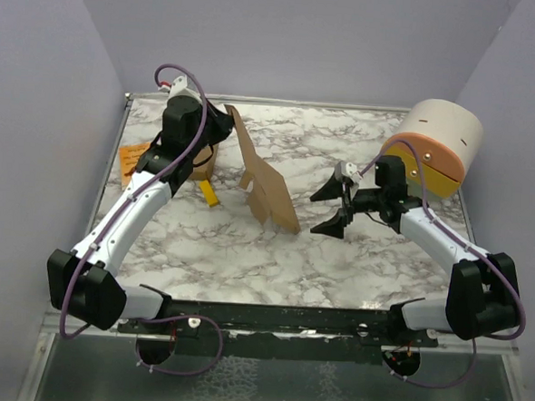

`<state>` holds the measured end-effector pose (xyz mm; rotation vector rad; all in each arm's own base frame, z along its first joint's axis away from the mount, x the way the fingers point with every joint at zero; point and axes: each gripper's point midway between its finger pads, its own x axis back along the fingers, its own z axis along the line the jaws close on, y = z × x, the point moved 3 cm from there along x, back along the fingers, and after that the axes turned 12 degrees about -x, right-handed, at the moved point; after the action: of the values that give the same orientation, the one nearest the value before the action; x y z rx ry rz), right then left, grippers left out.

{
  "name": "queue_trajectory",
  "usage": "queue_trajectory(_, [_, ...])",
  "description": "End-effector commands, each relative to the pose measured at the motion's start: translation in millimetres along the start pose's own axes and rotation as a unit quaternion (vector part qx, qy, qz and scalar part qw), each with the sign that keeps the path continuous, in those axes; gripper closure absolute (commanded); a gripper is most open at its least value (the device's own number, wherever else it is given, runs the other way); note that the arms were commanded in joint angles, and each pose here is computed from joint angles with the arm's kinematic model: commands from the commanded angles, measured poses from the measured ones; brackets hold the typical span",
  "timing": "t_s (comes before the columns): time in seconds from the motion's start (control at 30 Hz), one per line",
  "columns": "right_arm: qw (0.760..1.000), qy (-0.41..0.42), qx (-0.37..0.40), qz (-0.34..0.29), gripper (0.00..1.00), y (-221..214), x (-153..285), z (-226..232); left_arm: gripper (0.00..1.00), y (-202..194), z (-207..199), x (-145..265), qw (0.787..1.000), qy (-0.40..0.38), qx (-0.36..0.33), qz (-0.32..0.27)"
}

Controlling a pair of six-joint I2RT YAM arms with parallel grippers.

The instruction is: Fold the paper box

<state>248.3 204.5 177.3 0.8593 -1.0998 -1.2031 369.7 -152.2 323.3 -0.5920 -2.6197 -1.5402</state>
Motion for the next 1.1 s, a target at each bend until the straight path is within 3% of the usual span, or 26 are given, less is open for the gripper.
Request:
queue_trajectory(0.0, [1.0, 0.0, -0.001, -0.011, 0.01, 14.6, -0.2, -0.8, 1.0, 17.2, -0.4, -14.6, 0.997, 0.07, 0.031, -0.015])
queue_trajectory(0.17, [0.999, 0.016, 0.012, -0.032, 0.01, 24.8, -5.0, 11.9, 1.0, 29.3, -17.9, -25.9, 0.995, 0.082, 0.051, -0.027])
queue_trajectory(0.47, [0.981, -0.181, 0.064, 0.004, 0.01, 23.3, -46.3, -23.5, 1.0, 39.9, -39.7, -27.2, 0.991, 0.107, 0.068, -0.043])
queue_trajectory(0.6, [0.973, -0.218, 0.072, -0.018, 0.01, 24.5, -72.1, -14.2, 1.0, 47.1, -43.9, -24.5, 0.99, 0.105, 0.078, -0.052])
queue_trajectory(0.77, [0.944, -0.321, 0.026, -0.072, 0.01, 22.2, -70.0, -32.5, 1.0, 50.4, -45.0, -19.0, 0.99, 0.103, 0.082, -0.057])
queue_trajectory(0.9, [0.937, -0.337, 0.043, -0.081, 0.0, 14.7, -83.7, -31.4, 1.0, 50.5, -47.0, -15.8, 0.99, 0.096, 0.085, -0.057])
queue_trajectory(0.97, [0.919, -0.378, 0.056, -0.098, 0.01, 17.7, -83.6, -38.2, 1.0, 51.4, -48.5, -14.0, 0.99, 0.092, 0.086, -0.056])
queue_trajectory(1.07, [0.891, -0.433, 0.062, -0.123, 0.11, 25.3, -74.6, -53.7, 1.0, 53.7, -48.6, -9.1, 0.99, 0.091, 0.085, -0.059])
